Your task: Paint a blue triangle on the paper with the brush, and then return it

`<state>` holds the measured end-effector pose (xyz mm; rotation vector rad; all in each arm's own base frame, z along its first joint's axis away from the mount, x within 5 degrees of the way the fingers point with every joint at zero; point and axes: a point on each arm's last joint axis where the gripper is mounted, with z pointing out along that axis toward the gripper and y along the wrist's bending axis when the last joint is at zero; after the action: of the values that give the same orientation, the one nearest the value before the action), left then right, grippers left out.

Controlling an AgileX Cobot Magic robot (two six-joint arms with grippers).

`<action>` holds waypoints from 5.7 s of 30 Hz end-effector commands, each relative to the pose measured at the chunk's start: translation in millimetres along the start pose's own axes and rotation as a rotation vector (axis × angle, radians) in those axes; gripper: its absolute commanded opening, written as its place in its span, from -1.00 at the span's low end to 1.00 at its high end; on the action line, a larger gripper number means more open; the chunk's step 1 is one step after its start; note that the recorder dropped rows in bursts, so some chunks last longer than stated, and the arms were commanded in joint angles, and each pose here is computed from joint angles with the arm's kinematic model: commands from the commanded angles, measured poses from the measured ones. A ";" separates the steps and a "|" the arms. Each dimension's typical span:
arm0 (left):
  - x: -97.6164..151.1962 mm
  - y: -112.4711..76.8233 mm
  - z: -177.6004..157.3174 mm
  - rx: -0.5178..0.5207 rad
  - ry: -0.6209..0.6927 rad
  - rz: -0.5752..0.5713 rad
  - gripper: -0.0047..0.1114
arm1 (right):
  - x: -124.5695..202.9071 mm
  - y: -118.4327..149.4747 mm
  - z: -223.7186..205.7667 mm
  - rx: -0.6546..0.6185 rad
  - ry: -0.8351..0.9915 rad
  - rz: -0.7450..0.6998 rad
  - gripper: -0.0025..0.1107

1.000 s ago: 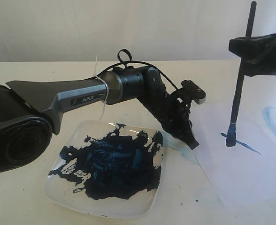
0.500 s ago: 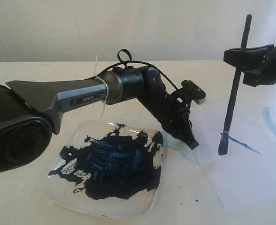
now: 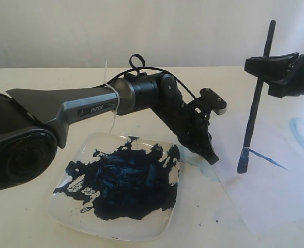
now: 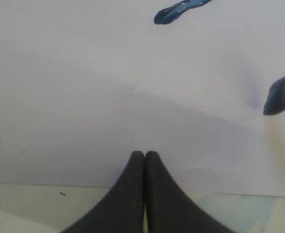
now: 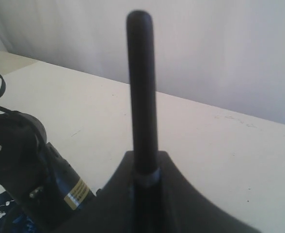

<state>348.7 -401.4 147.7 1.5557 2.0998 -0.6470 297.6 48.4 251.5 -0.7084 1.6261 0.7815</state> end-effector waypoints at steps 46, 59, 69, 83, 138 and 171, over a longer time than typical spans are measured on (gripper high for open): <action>5.4 -3.7 1.2 0.043 0.049 -0.001 -0.92 | -4.1 -20.1 -33.9 0.013 -0.069 0.002 -0.96; 5.1 -3.4 1.2 0.040 0.046 -0.001 -0.92 | -5.3 -5.1 -16.0 -0.061 -0.067 0.004 -0.96; 5.1 -3.4 1.2 0.040 0.046 -0.001 -0.92 | 6.0 -9.6 -10.6 -0.070 -0.047 0.028 -0.96; 5.1 -3.4 1.2 0.040 0.046 0.001 -0.92 | 14.9 -14.5 -8.0 -0.070 -0.032 0.042 -0.96; 5.6 -3.7 1.2 0.044 0.051 0.004 -0.92 | 14.5 -56.6 -62.3 0.164 -0.085 0.052 -0.96; 6.0 -4.3 1.2 0.050 0.056 0.023 -0.92 | 15.2 -64.0 -75.5 0.215 -0.096 0.059 -0.96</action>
<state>347.8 -401.1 148.8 1.5818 2.0871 -0.6457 301.6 -49.2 237.8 -0.4656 1.6401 0.6646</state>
